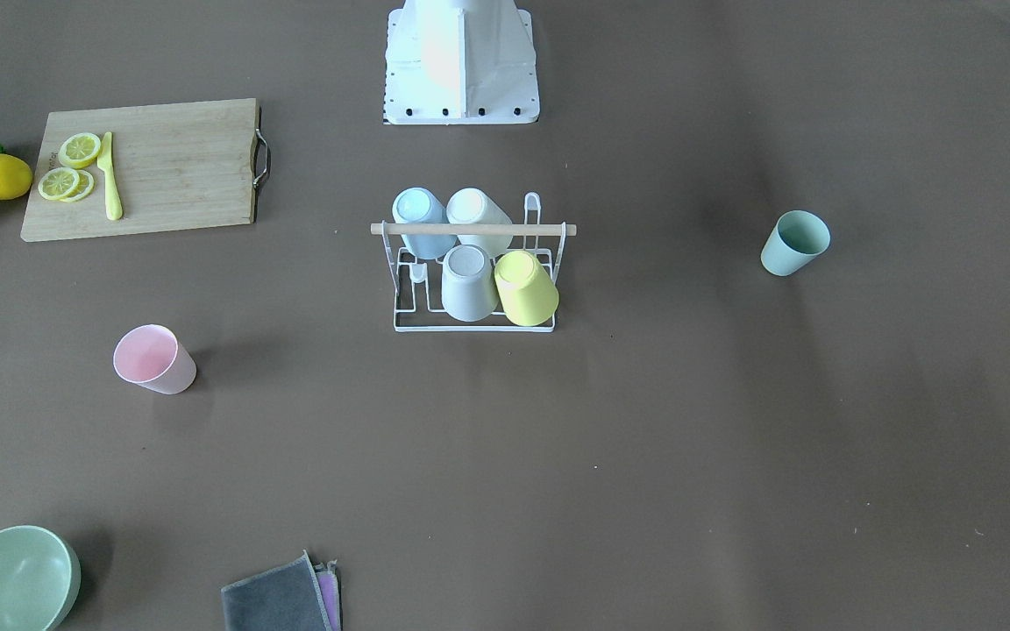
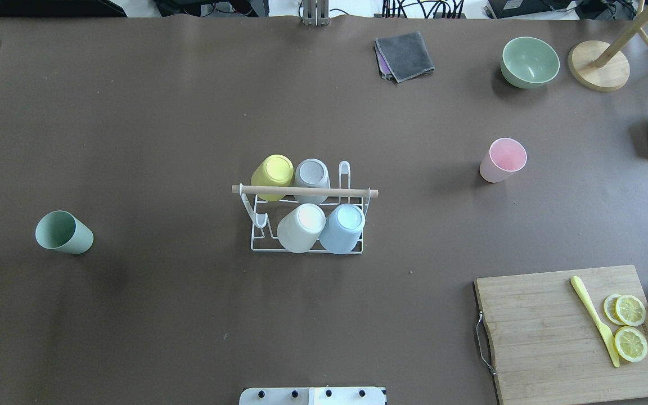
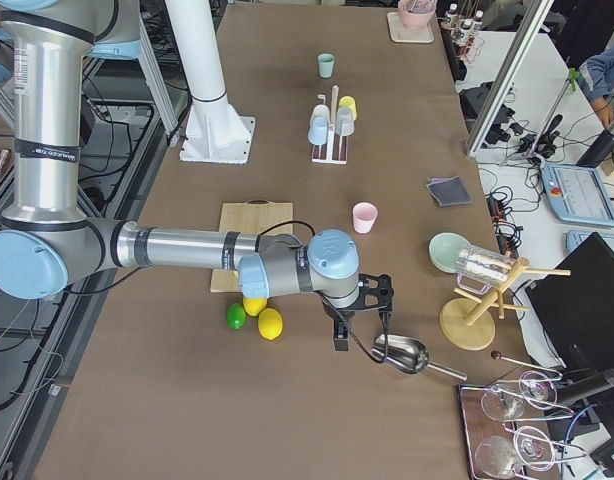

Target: Place cup on cup holder

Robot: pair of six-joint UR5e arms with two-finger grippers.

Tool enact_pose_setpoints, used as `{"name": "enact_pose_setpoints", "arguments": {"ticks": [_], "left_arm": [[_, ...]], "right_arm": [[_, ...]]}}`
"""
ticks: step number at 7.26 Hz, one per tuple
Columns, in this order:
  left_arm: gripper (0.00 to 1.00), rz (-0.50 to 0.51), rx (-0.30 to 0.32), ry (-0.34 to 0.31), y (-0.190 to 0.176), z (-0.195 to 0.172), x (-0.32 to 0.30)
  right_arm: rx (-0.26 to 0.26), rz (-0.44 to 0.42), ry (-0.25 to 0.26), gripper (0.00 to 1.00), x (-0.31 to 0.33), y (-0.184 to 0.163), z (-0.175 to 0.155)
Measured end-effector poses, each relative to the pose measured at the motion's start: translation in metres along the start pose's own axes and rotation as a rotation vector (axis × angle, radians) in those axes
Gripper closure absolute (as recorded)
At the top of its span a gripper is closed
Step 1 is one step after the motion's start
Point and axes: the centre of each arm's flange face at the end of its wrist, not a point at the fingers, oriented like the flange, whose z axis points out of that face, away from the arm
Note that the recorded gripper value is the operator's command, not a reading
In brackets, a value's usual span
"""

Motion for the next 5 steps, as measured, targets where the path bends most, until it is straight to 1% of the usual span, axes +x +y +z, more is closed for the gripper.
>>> {"name": "enact_pose_setpoints", "arguments": {"ticks": [5], "left_arm": [[0.02,-0.001,0.000,0.001,0.0004,0.0000,0.0001]], "right_arm": [[0.002,-0.008,-0.014,0.00,-0.0009,-0.0015,0.0001]]}}
